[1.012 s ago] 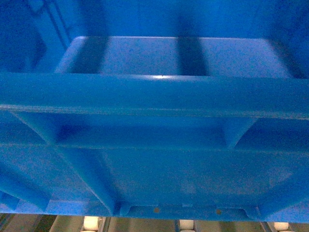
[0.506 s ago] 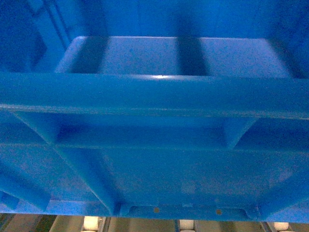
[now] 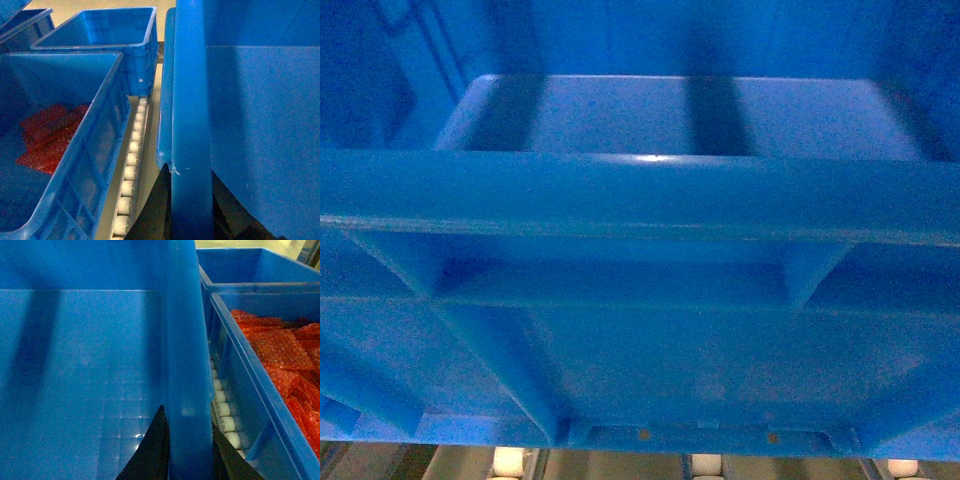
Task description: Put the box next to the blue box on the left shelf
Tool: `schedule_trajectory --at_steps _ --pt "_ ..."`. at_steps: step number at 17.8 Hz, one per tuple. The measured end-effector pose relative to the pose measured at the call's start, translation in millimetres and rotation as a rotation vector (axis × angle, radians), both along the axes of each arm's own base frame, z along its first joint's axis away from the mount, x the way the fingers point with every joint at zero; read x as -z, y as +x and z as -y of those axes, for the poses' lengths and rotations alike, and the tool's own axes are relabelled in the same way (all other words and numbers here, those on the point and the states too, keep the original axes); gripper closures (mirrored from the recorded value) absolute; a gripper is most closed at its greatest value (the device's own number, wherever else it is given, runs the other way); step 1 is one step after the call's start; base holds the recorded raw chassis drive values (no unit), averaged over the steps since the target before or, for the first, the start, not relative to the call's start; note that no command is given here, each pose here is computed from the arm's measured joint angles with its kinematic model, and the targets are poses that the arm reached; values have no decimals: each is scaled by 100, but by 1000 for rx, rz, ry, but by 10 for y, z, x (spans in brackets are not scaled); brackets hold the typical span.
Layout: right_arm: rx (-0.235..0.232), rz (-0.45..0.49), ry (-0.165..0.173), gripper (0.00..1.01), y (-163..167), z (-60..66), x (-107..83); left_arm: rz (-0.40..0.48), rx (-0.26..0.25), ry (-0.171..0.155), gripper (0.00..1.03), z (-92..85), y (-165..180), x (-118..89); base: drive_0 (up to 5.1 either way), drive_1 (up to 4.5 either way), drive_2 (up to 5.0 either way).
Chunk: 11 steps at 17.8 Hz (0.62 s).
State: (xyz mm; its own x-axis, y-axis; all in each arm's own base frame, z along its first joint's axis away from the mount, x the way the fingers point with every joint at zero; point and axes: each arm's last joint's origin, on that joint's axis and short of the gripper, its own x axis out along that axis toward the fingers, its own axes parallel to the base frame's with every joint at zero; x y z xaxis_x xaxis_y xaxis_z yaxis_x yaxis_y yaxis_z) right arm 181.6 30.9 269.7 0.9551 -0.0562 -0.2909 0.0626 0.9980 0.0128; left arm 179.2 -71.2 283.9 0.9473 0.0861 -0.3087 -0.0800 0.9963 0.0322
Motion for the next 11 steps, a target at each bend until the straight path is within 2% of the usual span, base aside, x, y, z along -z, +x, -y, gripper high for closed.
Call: schedule_trajectory --at_steps 2,3,4,5,6,8,9,11 --pt "0 0 0 91 0 0 0 0 0 0 94 0 0 0 0 0 0" --pt "0 0 1 91 0 0 0 30 -20 10 94 17 9 2 0 0 0" --pt "52 66 -18 91 9 -35 3 85 -57 41 94 42 81 14 0 0 0" --pt "99 90 -29 91 0 -55 -2 110 -48 42 93 31 151 -4 0 0 0" --pt "124 84 -40 91 -7 -58 -13 108 -30 49 93 20 214 -18 0 0 0" --pt "115 -8 -54 91 86 -45 24 38 -13 58 93 17 339 83 0 0 0" --pt "107 -85 -58 91 204 -8 64 -18 -3 63 93 29 436 165 0 0 0" --pt "93 -166 -49 91 429 70 190 -73 5 60 93 53 607 321 0 0 0"
